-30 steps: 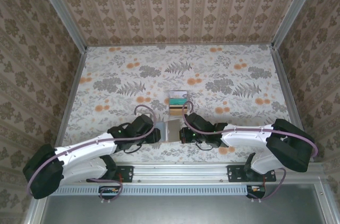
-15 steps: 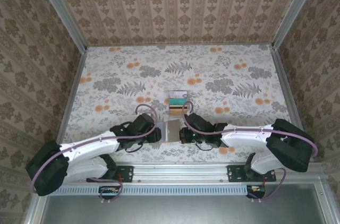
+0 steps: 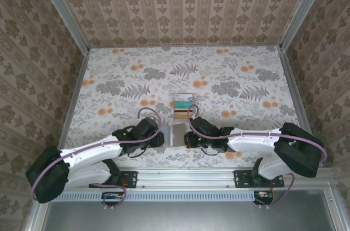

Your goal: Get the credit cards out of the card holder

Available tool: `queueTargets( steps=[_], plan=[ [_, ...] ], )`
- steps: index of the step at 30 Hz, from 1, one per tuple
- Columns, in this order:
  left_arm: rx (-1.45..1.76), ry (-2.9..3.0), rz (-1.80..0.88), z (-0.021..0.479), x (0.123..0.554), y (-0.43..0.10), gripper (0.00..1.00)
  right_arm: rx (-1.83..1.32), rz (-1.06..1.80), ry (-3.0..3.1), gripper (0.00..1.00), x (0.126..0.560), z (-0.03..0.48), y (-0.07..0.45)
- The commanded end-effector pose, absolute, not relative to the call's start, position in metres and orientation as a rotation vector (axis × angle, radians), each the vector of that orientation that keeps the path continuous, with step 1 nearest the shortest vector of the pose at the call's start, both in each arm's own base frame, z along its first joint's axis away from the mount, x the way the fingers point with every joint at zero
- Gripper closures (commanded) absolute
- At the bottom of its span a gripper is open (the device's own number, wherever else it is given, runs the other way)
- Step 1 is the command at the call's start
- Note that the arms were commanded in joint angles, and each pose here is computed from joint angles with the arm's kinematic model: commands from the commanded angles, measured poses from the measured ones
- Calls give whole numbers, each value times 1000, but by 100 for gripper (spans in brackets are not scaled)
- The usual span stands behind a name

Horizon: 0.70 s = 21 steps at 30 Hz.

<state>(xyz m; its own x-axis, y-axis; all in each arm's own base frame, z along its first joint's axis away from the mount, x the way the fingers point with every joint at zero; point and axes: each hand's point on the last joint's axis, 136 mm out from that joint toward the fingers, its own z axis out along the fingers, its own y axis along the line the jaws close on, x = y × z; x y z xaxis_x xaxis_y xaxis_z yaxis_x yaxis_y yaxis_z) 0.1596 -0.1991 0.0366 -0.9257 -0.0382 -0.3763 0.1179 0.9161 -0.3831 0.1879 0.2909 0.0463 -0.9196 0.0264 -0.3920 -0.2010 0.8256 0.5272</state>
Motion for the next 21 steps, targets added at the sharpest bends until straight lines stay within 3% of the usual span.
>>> queueTargets(
  steps=[1, 12, 21],
  plan=[
    [26, 2715, -540, 34, 159, -194, 56, -113, 825, 2606, 100, 190, 47, 294],
    [112, 2693, -640, 41, 160, -216, 59, -119, 824, 2609, 100, 190, 48, 295],
    [174, 2624, -726, 58, 159, -228, 56, -119, 823, 2612, 100, 190, 47, 296]
  ],
)
